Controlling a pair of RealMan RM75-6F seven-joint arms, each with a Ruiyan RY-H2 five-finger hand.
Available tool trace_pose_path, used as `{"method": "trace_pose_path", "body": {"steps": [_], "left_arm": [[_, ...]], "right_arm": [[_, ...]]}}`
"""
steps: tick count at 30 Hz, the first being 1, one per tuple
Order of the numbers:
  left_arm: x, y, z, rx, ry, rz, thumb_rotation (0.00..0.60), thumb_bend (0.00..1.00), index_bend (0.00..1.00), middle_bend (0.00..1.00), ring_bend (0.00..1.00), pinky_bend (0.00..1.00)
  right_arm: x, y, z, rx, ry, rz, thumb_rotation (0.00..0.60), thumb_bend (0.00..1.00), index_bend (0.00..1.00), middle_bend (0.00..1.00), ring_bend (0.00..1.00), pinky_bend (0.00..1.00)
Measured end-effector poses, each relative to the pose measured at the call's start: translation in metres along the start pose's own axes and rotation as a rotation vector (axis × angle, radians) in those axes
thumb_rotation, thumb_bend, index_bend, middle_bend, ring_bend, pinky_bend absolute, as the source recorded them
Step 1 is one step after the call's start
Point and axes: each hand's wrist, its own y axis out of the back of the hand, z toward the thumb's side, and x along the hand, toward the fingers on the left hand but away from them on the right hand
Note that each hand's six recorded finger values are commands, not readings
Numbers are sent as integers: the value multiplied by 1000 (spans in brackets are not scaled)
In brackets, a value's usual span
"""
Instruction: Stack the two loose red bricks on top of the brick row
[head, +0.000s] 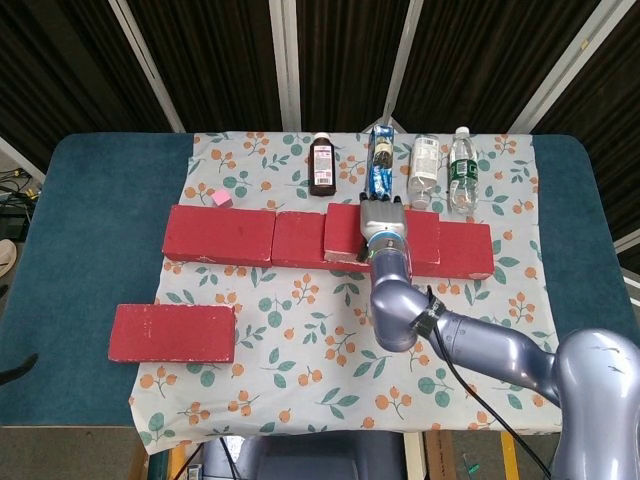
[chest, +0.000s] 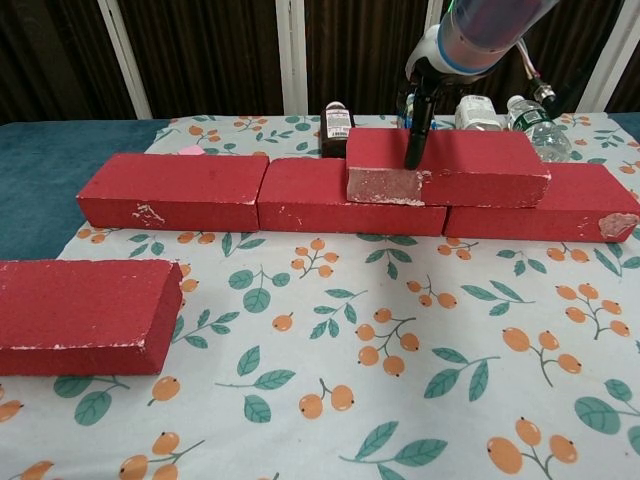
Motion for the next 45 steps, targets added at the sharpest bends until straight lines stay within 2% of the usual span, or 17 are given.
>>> {"method": "trace_pose_path", "body": {"steps": [5,10,16,22,28,32,35,38,41,45], "left_arm": [[2,-1,0,-6,-4,-10,600,0,122,51,0,128],[2,0,0,-25,-12,-10,600,0,30,48,0,128],[-1,4,5,-60,-43,7,600,0,0,43,0,128],[-7,7,9,-86,-84,6,600,0,17,41,0,128],[-12,10,7,-90,-93,5,600,0,32,42,0,128],[-13,13,8,-105,-101,15,600,0,30,42,0,128],[-14,13,8,-104,-107,16,600,0,30,42,0,128],[-14,12,9,-107,-111,15,600,0,30,42,0,128],[-15,13,10,-105,-102,24,600,0,30,42,0,129],[-15,15,11,-114,-66,60,600,0,15,24,0,127]], "right_arm": [[13,10,-2,13,21,-27,600,150,0,0,0,0],[35,24,-11,39,43,-93,600,150,0,0,0,0],[74,29,-36,24,131,-220,600,150,0,0,0,0],[109,16,-81,6,202,-378,600,150,0,0,0,0],[145,-17,-126,6,294,-524,600,150,0,0,0,0],[168,-60,-166,-14,326,-563,600,150,0,0,0,0],[183,-98,-206,-63,286,-554,600,150,0,0,0,0],[191,-119,-235,-82,234,-577,600,151,0,0,0,0],[195,-134,-249,-62,205,-593,600,150,0,0,0,0],[194,-143,-262,-36,156,-629,600,150,0,0,0,0]]}}
